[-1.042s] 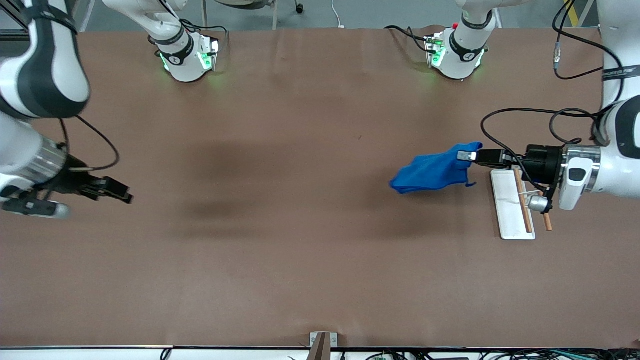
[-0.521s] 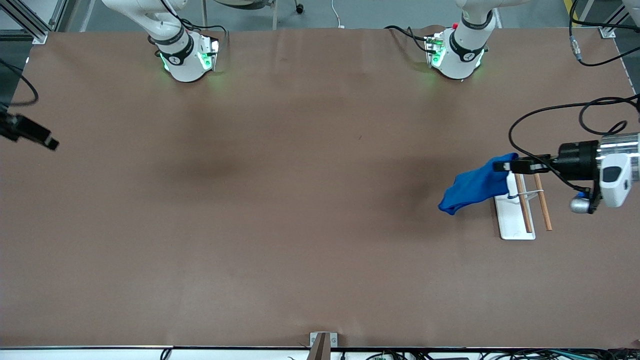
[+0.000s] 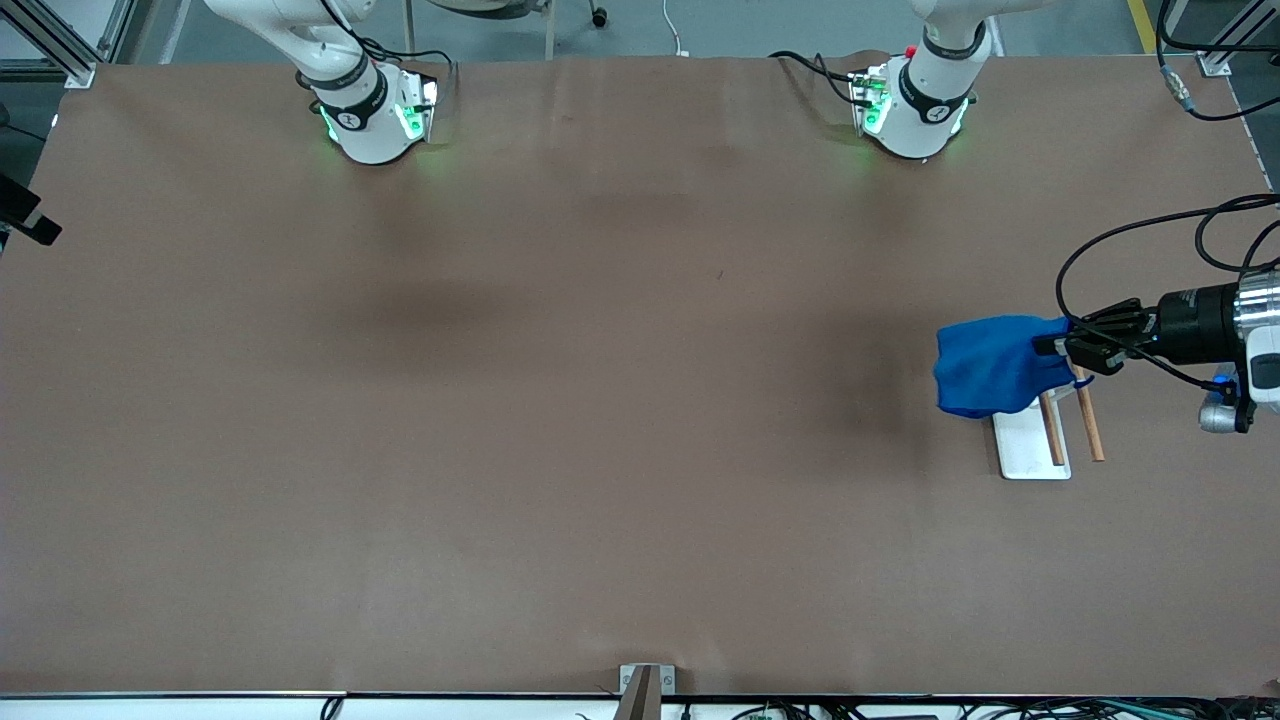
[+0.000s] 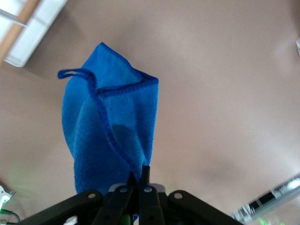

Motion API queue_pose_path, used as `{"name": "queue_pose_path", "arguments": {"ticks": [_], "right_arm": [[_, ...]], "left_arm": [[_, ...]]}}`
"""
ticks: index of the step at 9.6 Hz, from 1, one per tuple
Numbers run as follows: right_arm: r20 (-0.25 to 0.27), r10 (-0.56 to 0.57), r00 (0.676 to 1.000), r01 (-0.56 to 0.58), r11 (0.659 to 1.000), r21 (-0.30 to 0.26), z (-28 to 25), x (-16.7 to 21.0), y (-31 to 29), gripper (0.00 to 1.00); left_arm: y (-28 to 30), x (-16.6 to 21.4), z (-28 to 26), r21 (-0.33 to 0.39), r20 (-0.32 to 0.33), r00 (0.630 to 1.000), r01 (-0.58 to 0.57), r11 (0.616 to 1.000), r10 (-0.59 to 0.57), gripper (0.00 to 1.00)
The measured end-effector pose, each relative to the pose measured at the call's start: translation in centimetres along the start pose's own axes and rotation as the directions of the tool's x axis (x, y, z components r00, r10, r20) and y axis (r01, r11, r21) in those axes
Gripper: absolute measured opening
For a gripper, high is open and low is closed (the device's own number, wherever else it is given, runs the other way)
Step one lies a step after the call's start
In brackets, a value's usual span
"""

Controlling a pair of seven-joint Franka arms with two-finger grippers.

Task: Right arm passes towel to left arm to hang
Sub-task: 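Carry the towel with the left gripper over the wooden sticks on the rack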

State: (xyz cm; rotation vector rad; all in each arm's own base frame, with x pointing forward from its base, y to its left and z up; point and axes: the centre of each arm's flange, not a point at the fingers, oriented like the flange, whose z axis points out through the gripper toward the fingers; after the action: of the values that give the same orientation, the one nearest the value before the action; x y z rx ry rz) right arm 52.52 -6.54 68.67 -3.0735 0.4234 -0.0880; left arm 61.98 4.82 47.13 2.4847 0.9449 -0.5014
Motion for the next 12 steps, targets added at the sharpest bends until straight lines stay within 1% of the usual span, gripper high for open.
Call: {"name": "queue_pose_path", "arguments": {"ticks": [1,2,4,5,7,9,12], "right_arm": [[0.004,0.002,1.0,-0.002,1.0,-0.002,0.3,0.2,0.1,1.0],[0.003,0.003,1.0,-0.003,1.0,-0.014,0.3,0.3,0.2,1.0],[-0.006,-0.024,1.0,0.023,0.998,-0.055,0.1,0.3,0.6,1.0],[-0.003,-0.037,0.999,0.037,0.998,-0.057,0.1,0.3,0.6,1.0],[0.019,-0.058,0.998,0.059,0.996,-0.059,0.2,0.1,0.6,1.0],[0.03,-0.105,0.994,0.107,0.993,-0.059,0.2,0.0,0.6,1.0],[0.032,-0.105,0.994,0.107,0.992,-0.059,0.2,-0.1,0.6,1.0]], "left_arm": [[-0.5,0.4,0.3,0.035,-0.027,0.999,0.032,0.999,-0.031,0.02],[-1.1,0.9,0.5,0.055,-0.04,0.998,0.06,0.997,-0.058,0.02],[-3.1,2.2,0.6,0.087,-0.064,0.993,0.101,0.991,-0.096,0.02],[-4.0,2.8,0.4,0.114,-0.092,0.991,0.111,0.987,-0.101,0.02],[-5.5,3.7,-0.5,0.138,-0.134,0.985,0.125,0.983,-0.106,0.02],[-7.2,4.6,-1.4,0.179,-0.165,0.983,0.109,0.978,-0.079,0.02],[-9.9,6.1,-3.1,0.239,-0.204,0.979,0.029,0.971,0.021,0.02]]}}
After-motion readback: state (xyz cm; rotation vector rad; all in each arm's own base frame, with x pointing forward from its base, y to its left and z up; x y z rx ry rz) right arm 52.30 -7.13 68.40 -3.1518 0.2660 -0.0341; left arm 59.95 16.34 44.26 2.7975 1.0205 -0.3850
